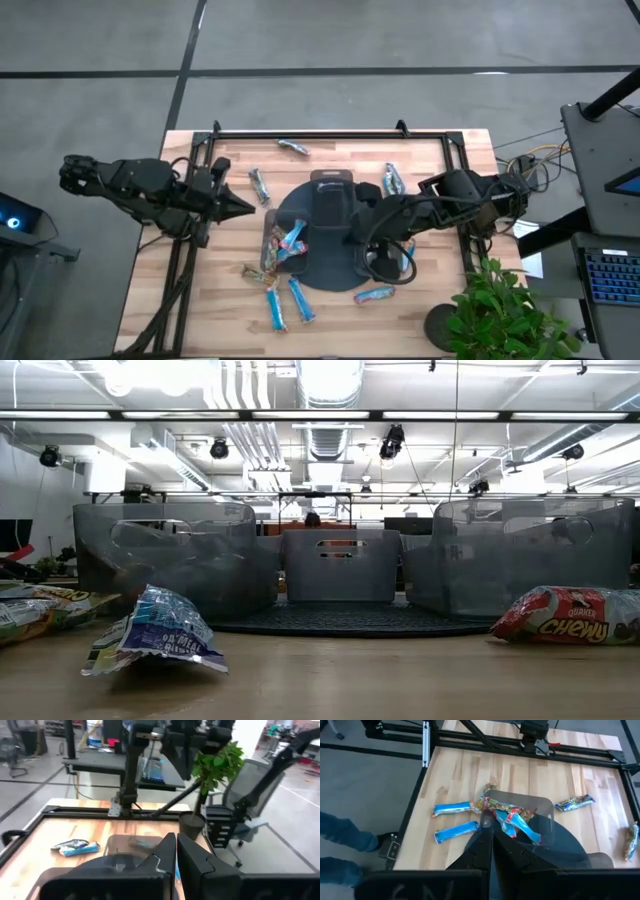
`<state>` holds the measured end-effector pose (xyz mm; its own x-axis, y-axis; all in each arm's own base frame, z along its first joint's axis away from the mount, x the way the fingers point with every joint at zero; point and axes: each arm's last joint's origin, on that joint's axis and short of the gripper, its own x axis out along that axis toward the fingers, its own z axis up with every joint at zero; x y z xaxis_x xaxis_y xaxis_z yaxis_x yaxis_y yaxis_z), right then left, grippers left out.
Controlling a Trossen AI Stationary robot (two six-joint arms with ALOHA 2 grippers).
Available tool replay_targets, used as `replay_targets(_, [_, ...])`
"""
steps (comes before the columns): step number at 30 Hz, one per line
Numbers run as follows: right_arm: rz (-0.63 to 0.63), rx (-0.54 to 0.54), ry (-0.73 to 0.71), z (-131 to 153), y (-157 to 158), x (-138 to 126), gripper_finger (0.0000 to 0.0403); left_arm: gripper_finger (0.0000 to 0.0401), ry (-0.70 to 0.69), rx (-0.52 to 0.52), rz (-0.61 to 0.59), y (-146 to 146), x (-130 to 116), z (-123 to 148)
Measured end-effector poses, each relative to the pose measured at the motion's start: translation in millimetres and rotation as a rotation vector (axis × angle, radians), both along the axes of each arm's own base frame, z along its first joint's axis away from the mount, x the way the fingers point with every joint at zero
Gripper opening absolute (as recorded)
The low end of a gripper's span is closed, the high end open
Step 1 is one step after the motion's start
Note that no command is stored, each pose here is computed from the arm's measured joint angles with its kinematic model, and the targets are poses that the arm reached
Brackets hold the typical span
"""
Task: Pick and place Granola Bars by type
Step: Put the red granola bar into the bottom left black bin
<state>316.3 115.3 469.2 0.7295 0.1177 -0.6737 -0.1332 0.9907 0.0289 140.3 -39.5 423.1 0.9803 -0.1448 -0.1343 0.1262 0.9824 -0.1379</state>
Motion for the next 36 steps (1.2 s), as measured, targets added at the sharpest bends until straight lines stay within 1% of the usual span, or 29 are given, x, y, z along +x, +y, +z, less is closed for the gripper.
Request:
replay_targets(2, [0.004, 0.012, 0.011, -0.6, 0.8, -0.7, 0.0008, 0.0000, 0.011, 0.002, -0.010, 0.1, -1.1, -1.0])
replay_targets(5, [0.031, 0.059, 0.034, -1.2, 3.5, -2.1, 0.0008, 0.0000, 0.057, 0.009, -0.009, 0.6, -2.9, -5.4])
replay_targets(8, [0.020, 0.089, 0.094, -5.1, 3.7, -5.2, 0.0008, 0.0000, 0.081, -0.001, -0.007, 0.8, -3.6, -7.5])
replay_targets(12, [0.004, 0.130, 0.155, -8.5, 4.8, -8.1, 0.0008, 0.0000, 0.083, -0.004, -0.006, 1.5, -5.8, -7.5])
replay_targets(14, [0.004, 0.134, 0.189, -11.8, 7.3, -8.9, 0.0009, 0.0000, 0.077, -0.005, -0.006, 2.1, -7.6, -6.7])
replay_targets(16, [0.013, 0.150, 0.243, -15.5, 9.8, -11.6, 0.0016, 0.0000, 0.073, -0.005, -0.005, 2.5, -8.8, -6.3])
replay_targets(20, [0.016, 0.147, 0.340, -28.4, 17.9, -9.1, 0.0051, 0.0000, 0.069, -0.006, -0.003, 3.0, -10.1, -5.8])
replay_targets(24, [0.063, 0.115, 0.394, -42.7, 29.7, -1.3, 0.0101, 0.0000, 0.066, -0.006, 0.003, 3.4, -11.1, -5.5])
replay_targets(30, [0.136, 0.027, 0.469, -75.6, 46.5, 23.2, 0.0173, 0.0000, 0.064, 0.000, 0.021, 4.0, -11.0, -5.6])
replay_targets(33, [0.183, -0.024, 0.505, -93.9, 52.7, 36.0, 0.0197, 0.0000, 0.064, -0.001, 0.023, 4.1, -11.1, -5.8])
replay_targets(36, [0.222, -0.048, 0.547, -111.6, 58.3, 47.0, 0.0211, 0.0000, 0.066, -0.008, 0.025, 4.1, -10.9, -5.9])
